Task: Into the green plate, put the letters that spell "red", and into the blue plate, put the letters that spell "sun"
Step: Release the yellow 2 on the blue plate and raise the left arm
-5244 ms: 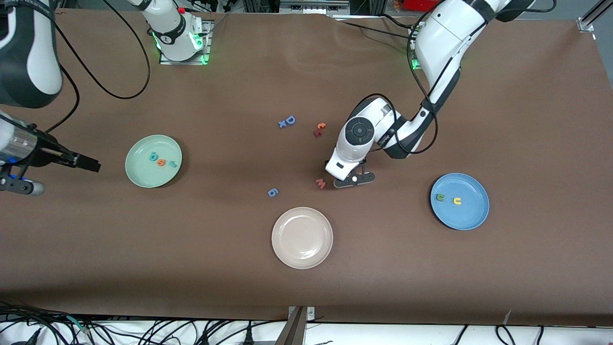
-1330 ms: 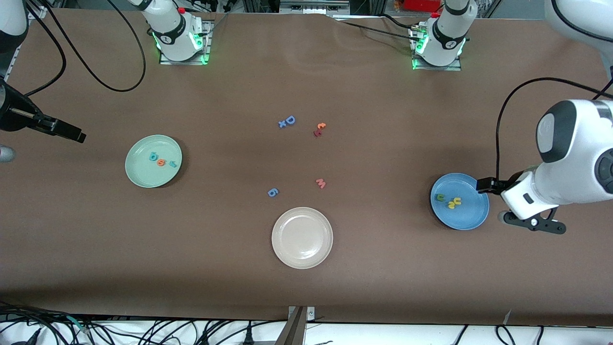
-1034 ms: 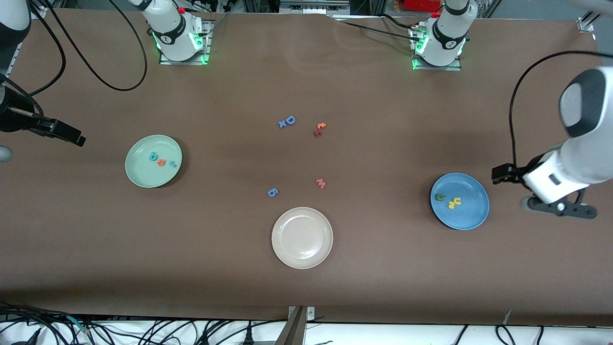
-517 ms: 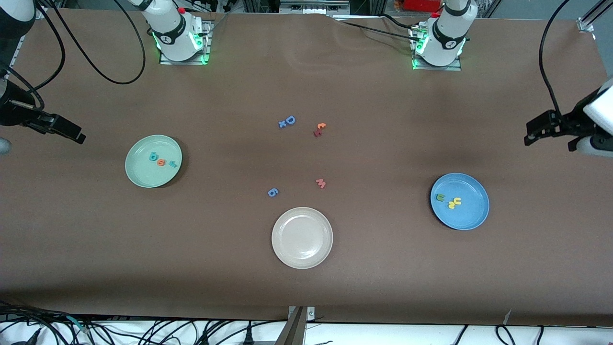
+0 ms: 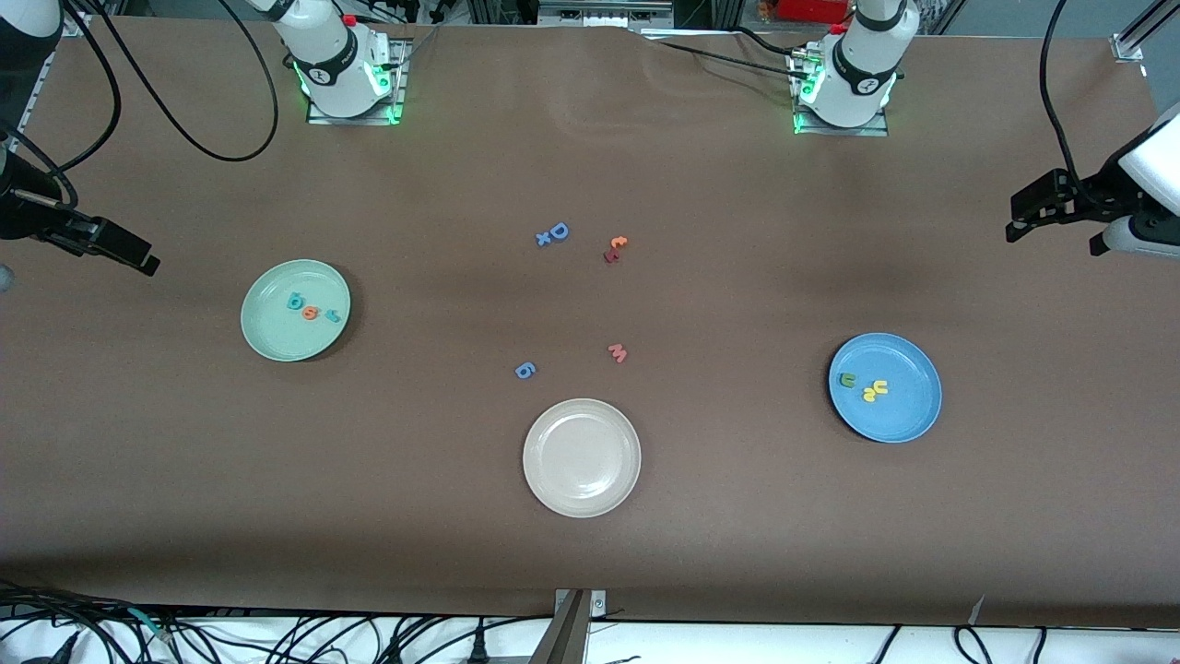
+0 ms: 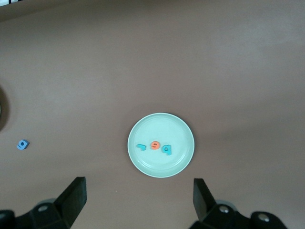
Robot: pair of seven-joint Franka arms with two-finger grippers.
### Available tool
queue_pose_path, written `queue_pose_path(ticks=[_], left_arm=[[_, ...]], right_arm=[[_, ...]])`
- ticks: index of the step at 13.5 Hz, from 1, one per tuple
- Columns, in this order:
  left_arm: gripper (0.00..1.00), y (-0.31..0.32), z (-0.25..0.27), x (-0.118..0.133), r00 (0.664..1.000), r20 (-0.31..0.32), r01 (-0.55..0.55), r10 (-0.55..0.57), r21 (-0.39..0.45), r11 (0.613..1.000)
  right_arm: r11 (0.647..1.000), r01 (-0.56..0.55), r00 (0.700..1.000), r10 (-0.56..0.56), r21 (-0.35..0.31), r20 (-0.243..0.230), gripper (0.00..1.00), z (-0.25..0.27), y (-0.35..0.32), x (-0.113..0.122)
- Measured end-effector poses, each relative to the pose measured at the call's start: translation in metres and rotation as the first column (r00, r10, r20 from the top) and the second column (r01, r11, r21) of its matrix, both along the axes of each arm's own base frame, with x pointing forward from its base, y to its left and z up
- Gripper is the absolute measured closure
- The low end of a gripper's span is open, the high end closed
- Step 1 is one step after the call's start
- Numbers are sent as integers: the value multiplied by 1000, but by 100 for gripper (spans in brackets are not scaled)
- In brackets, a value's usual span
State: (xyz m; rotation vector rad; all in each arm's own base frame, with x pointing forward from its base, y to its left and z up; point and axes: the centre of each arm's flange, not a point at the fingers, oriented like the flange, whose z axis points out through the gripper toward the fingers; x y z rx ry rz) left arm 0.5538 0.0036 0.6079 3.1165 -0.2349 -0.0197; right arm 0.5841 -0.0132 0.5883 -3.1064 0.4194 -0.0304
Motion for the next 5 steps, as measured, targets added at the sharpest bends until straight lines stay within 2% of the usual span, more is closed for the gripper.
queue_pose_path(ticks=[5], left_arm=[[0,-3,-1,-9,1000,-7,7,-7,-1,1000]], right_arm=[[1000,-1,1000,1,0,4,0,1,1,0]])
